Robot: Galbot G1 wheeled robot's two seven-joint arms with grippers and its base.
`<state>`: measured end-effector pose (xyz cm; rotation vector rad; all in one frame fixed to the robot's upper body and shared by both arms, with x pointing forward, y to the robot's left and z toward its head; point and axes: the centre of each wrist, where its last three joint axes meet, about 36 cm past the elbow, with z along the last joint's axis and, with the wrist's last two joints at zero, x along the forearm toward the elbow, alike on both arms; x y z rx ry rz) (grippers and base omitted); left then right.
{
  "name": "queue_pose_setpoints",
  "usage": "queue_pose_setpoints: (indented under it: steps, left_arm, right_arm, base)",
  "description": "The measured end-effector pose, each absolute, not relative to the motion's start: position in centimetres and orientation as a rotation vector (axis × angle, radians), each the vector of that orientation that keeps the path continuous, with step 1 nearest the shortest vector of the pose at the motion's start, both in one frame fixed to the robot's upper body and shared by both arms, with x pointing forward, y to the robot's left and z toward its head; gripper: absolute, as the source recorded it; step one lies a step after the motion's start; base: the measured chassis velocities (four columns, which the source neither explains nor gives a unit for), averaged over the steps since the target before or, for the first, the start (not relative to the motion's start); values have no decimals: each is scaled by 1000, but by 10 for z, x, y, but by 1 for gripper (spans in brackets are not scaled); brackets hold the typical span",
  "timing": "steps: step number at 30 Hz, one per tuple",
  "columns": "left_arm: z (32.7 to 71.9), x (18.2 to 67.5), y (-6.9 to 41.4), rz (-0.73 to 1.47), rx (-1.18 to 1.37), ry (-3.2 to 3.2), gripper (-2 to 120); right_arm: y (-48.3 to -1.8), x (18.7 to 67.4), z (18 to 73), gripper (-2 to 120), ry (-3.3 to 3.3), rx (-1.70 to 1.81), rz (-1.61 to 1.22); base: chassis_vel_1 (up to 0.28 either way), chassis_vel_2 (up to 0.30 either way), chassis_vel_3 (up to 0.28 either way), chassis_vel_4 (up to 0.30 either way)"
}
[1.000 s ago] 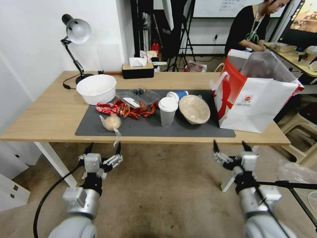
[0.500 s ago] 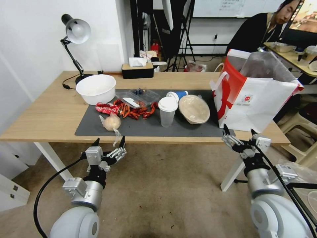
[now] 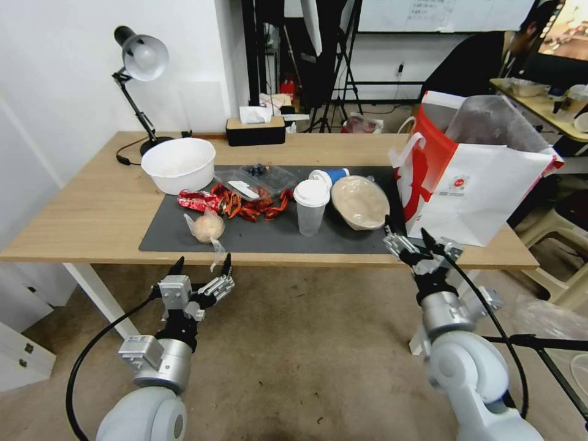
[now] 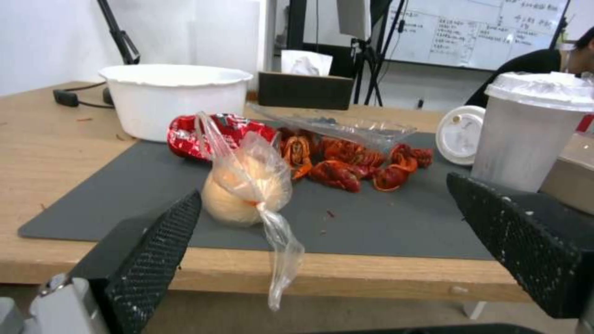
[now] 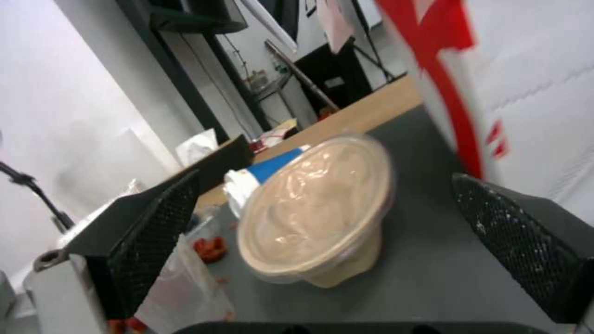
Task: Pick up the trash from the table and place it into the takeout bag.
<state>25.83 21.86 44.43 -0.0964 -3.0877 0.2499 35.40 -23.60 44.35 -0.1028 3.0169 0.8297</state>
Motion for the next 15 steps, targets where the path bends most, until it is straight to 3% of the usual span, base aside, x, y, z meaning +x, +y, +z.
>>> queue_pose_setpoints:
  steps: [15]
  left_arm:
    - [443,251,222,206,-82,-3104,99]
  right_arm:
    - [-222,398,441,100,3041,-56,1123]
  base:
    - [0,0,0,0]
